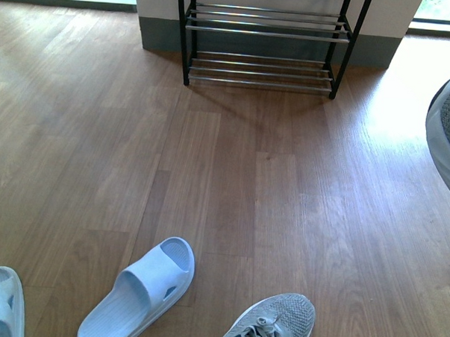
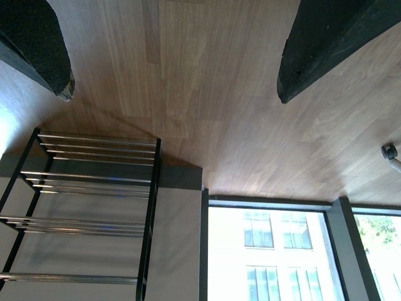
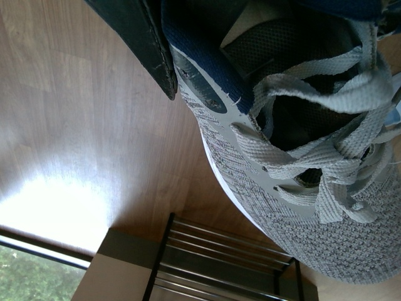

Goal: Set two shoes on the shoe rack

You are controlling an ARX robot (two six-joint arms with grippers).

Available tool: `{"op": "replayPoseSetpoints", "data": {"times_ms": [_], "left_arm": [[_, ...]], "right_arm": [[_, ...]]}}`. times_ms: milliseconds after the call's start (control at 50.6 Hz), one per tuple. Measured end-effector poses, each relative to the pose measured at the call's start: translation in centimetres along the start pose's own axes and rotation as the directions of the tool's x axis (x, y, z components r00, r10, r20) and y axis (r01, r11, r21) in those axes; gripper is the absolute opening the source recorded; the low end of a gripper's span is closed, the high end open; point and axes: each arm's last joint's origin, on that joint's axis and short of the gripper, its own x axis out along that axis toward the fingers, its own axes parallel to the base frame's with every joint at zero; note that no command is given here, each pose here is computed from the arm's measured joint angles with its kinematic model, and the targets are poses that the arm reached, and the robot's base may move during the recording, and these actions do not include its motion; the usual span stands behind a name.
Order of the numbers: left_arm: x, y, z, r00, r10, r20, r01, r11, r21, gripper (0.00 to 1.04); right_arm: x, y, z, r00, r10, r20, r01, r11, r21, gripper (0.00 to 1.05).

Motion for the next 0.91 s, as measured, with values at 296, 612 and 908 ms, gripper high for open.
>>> {"op": "replayPoseSetpoints", "data": {"times_ms": [296, 612, 908], "left_arm": [[0.00, 0.00, 0.00, 1.000, 0.000, 0.000, 0.000, 1.000, 0.000, 0.95], [0.00, 0.00, 0.00, 1.000, -0.001, 0.000, 0.001, 1.000, 0.000, 0.95], [0.00, 0.00, 0.00, 1.000, 0.000, 0.000, 0.000, 1.000, 0.000, 0.95]], "right_arm": [[-0.03, -0.02, 0.01, 1.000, -0.008, -0.001, 0.008, 1.000, 0.012, 0.01], [-0.01, -0.03, -0.03, 1.000, -0.012, -0.004, 0.012, 1.000, 0.019, 0.01], [-0.04, -0.03, -0.02, 1.000, -0.004, 0.001, 0.004, 1.000, 0.020, 0.01]]}}
